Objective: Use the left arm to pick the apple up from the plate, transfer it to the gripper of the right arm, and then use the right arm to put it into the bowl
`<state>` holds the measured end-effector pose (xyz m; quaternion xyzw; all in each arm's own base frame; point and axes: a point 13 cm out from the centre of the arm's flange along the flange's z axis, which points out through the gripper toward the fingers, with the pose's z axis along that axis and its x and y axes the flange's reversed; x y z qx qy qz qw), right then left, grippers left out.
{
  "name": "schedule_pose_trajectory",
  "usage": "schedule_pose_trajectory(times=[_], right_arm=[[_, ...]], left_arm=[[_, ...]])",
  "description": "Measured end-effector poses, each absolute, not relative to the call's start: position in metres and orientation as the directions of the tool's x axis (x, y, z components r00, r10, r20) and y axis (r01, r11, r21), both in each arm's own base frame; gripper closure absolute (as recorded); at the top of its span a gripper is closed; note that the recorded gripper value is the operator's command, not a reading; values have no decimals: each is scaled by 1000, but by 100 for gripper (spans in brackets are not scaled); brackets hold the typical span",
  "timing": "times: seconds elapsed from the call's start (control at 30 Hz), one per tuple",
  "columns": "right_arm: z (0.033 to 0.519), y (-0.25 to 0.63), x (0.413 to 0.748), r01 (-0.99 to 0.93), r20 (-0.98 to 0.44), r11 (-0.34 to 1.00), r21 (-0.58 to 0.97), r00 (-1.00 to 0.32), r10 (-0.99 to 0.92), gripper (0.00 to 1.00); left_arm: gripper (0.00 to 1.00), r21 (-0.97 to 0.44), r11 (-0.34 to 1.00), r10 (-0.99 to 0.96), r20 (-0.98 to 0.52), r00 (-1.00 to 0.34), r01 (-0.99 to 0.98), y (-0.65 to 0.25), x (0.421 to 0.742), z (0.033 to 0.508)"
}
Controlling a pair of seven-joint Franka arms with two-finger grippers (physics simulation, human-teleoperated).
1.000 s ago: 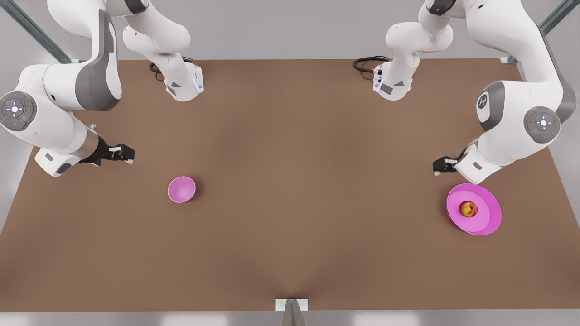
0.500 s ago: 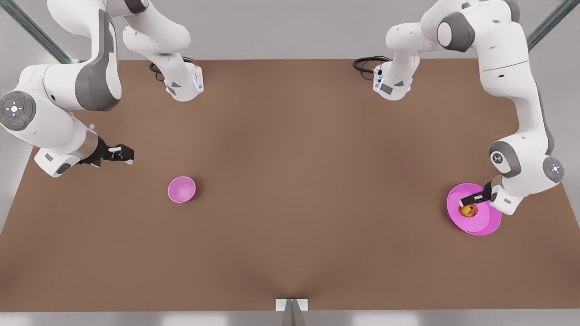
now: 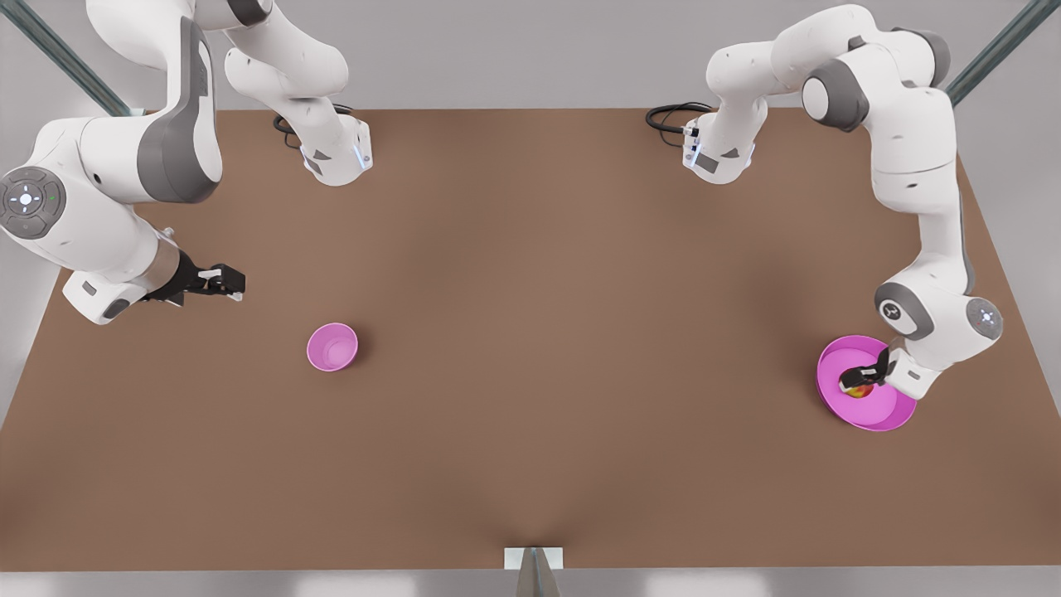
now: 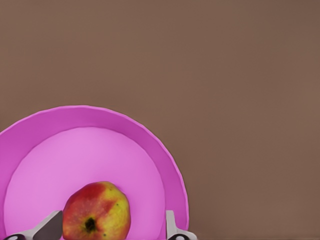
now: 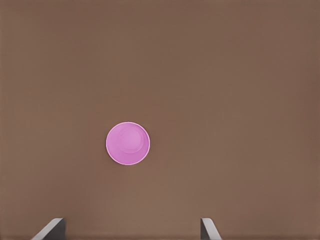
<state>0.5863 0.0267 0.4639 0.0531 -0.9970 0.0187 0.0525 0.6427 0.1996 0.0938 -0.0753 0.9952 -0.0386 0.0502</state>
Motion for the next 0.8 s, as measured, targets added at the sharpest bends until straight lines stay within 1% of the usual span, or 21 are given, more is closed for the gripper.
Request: schedule_pose_trajectory(times=[0.3, 0.6, 0.8], right_arm=[[464, 27, 586, -110, 107, 993, -32, -989, -106, 0], [462, 26, 587, -115, 110, 993, -31, -988, -111, 0], [462, 27, 587, -118, 110, 993, -30, -987, -114, 0]], left_arm=[[0, -55, 996, -76, -112, -991, -70, 212, 642, 79], [0, -43, 999, -19, -88, -996, -15, 216, 631, 55], [0, -31, 999, 9, -88, -996, 12, 218, 630, 45]])
